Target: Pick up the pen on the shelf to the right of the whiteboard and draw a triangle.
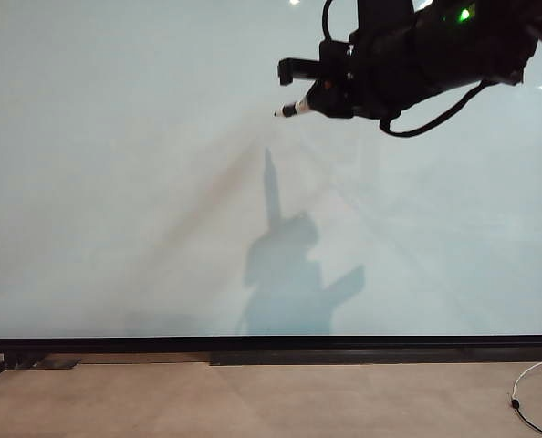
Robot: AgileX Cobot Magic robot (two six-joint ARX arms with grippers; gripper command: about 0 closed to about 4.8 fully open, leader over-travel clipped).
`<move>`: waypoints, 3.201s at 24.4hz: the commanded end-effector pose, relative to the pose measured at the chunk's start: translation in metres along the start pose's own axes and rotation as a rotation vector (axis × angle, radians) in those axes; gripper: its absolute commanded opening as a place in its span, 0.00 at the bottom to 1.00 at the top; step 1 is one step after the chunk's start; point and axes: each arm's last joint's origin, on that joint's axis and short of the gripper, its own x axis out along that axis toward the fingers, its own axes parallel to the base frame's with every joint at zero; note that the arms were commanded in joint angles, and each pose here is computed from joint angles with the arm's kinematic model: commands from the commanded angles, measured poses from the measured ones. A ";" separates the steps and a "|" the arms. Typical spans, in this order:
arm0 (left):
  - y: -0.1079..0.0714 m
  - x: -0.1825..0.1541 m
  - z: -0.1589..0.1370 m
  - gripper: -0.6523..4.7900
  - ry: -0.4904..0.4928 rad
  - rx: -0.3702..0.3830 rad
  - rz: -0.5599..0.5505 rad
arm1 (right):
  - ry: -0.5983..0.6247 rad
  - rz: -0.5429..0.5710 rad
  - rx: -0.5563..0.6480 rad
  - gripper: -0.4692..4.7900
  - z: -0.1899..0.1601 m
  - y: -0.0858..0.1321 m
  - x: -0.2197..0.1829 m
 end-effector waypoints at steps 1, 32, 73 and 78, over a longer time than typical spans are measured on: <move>0.000 0.000 0.002 0.11 -0.012 0.001 -0.002 | -0.044 -0.013 0.009 0.08 0.004 0.000 0.002; 0.000 0.000 0.002 0.11 -0.012 0.001 -0.002 | -0.045 -0.090 -0.014 0.08 -0.008 -0.008 0.016; 0.000 0.000 0.002 0.11 -0.012 0.001 -0.002 | 0.035 -0.057 0.038 0.08 -0.037 0.000 0.035; 0.000 0.000 0.002 0.11 -0.012 0.001 -0.002 | 0.043 -0.043 0.039 0.08 -0.038 0.003 0.036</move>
